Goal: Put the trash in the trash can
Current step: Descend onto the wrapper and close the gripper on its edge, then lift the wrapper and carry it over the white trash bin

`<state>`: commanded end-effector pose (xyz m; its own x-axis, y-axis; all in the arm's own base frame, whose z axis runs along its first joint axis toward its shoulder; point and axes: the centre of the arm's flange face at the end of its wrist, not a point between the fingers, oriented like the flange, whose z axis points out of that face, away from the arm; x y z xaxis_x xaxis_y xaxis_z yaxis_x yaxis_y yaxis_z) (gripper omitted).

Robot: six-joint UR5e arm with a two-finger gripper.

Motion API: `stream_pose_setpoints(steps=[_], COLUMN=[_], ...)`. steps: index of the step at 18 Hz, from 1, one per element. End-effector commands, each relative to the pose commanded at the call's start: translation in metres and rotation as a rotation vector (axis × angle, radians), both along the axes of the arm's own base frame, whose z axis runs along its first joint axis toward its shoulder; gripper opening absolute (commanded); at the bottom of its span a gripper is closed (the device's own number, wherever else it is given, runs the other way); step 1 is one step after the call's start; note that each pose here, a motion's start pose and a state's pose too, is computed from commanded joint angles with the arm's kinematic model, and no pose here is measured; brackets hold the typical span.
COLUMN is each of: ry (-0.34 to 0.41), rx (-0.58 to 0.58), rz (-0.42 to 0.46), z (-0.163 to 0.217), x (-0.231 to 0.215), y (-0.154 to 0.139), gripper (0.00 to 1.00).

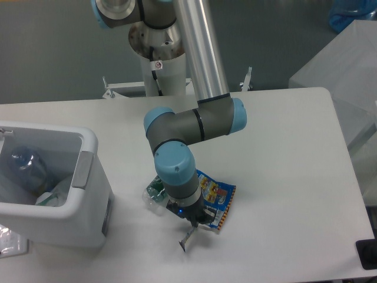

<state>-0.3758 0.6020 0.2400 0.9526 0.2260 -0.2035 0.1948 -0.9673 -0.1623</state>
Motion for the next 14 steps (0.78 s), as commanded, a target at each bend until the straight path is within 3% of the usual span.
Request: stream_pose_setpoints(steps=[5, 14], ry=[-0.031, -0.095], rx=[0.110, 0.508], rz=[0.049, 0.187], z=[0.035, 0.199], x=[0.000, -0.022], y=[0.003, -0.015], gripper=[0.03, 0.03])
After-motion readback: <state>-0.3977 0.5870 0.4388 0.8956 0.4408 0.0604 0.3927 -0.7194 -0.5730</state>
